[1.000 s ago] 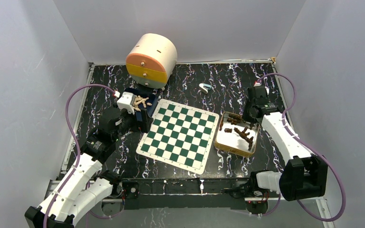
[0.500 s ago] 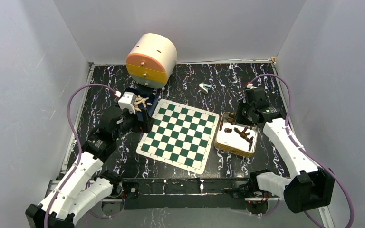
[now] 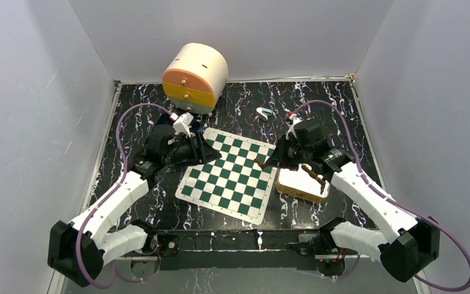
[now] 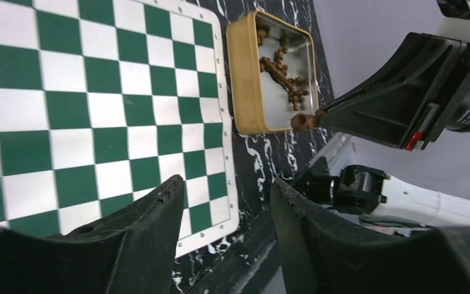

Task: Set up the chess pieces on the board
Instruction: Place the chess piece on the chessboard.

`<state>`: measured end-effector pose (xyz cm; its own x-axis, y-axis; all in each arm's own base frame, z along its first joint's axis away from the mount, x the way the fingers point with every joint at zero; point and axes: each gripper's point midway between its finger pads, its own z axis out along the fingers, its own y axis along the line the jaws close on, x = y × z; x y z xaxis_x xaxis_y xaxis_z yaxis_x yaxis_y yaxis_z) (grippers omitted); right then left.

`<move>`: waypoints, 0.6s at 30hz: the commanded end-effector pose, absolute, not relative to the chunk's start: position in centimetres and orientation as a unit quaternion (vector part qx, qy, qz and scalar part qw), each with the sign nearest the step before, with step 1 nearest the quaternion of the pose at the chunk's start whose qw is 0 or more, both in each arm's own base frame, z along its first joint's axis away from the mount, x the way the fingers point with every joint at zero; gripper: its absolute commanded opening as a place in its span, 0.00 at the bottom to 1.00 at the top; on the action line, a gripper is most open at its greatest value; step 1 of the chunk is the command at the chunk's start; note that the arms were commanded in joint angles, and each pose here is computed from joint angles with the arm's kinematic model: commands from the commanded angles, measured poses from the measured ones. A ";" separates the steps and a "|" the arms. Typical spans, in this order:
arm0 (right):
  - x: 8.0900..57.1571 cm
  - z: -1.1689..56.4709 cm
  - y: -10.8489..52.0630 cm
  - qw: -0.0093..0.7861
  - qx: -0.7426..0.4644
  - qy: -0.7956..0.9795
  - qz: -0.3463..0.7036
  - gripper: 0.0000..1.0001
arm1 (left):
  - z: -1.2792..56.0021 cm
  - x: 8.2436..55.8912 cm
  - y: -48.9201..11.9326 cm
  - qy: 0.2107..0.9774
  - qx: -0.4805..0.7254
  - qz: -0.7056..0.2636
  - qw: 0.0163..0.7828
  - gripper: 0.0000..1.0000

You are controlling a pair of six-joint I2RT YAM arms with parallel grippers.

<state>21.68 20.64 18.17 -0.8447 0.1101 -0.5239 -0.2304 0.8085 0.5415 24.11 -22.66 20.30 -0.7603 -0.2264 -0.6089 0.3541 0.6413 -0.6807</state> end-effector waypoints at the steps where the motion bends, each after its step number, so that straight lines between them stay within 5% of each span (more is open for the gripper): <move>1: 21.3 19.6 24.4 0.282 -0.049 0.887 0.362 0.07 | 22.7 23.1 -26.0 0.812 0.039 -0.507 0.285 0.50; 18: 19.1 19.0 30.0 0.264 -0.092 0.876 0.394 0.05 | 18.5 21.0 -29.1 0.831 0.037 -0.502 0.237 0.48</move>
<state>18.14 29.07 17.18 -0.8752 -0.0028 -0.4838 -0.3455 0.7038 0.6208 21.18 -29.37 18.64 -0.8922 -0.1864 -0.4113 0.2839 0.4769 -0.8319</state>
